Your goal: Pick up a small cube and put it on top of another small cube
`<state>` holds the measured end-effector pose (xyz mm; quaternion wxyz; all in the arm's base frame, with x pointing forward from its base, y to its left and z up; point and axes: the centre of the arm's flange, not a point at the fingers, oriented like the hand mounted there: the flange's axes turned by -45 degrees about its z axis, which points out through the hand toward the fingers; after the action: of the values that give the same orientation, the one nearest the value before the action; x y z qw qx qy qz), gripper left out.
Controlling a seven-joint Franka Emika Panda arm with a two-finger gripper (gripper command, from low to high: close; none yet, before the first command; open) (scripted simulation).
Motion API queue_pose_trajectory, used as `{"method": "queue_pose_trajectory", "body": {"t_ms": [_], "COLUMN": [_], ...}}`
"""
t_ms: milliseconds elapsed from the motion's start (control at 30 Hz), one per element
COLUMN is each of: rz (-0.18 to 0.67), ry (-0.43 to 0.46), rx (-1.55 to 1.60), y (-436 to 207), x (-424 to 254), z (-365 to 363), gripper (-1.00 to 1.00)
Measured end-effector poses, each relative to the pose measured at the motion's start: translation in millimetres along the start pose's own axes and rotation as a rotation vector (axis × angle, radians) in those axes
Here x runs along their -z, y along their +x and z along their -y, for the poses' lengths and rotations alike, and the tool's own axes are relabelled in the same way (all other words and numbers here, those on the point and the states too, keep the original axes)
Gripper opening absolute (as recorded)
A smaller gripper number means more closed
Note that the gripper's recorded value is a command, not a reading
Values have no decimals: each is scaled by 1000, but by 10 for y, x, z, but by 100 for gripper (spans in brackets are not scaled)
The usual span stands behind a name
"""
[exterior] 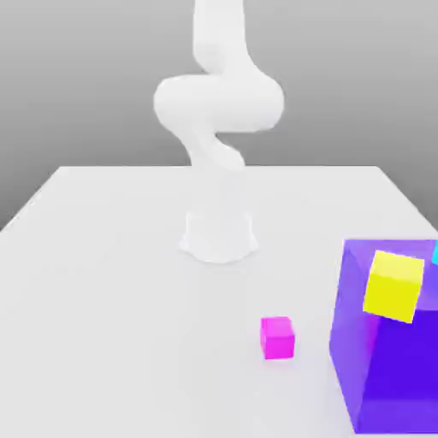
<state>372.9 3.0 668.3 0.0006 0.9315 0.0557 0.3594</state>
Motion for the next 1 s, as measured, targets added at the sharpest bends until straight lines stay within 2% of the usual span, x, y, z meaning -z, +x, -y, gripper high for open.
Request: {"method": "queue_pose_trajectory", "body": {"t_ms": [233,500,900,1000], "rz": [166,325,523,538], "ry": [130,292,566,596], "rx": [351,763,1400,1472], "y": [-483,-1417,-3227,-3447], "x": [-1303,-2420,-3208,-3304], "z": [262,718,1170,1195], "gripper": [0,0,0,0]}}
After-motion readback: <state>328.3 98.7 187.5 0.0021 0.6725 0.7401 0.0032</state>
